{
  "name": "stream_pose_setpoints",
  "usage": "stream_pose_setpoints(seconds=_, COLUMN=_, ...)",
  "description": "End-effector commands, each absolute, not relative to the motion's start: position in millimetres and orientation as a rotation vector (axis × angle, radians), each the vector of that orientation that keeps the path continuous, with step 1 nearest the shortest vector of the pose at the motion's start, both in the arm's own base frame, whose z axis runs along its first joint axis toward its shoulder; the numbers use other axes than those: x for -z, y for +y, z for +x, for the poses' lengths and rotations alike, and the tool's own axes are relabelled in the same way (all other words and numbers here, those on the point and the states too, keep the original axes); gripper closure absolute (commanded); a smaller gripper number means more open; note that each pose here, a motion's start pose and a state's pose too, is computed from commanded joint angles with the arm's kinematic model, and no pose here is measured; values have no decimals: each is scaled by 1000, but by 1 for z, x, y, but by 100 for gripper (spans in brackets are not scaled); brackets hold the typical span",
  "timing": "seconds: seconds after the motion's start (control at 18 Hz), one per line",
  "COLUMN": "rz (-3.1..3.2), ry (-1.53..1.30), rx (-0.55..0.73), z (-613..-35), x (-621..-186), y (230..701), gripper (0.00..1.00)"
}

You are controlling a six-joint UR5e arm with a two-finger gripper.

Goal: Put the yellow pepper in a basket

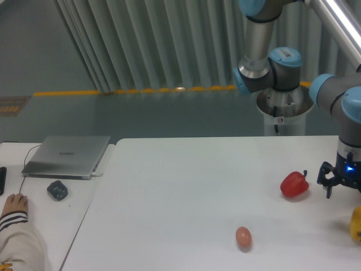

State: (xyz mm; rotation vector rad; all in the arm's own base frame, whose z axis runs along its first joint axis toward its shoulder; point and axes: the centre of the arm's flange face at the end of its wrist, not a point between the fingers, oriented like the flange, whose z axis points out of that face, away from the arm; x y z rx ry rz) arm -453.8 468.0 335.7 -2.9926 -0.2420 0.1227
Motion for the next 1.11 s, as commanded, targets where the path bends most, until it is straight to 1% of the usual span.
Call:
stream_pose_setpoints(seconds=0.28, rz=-2997, ry=-248, rx=-129, z=-465, x=-330, y=471, gripper=0)
stream_pose_setpoints(seconds=0.44, rz=-3039, ry=-255, rx=-176, z=-472, x=-323, y=469, gripper=0)
stream_pose_setpoints(seconds=0.67, rz=-3045, ry=-259, rx=-194, z=-479, x=-311, y=471, gripper=0)
stream_pose_setpoints(seconds=1.11, rz=-3053, ry=-269, rx=-183, z=-484, x=-300, y=471, gripper=0)
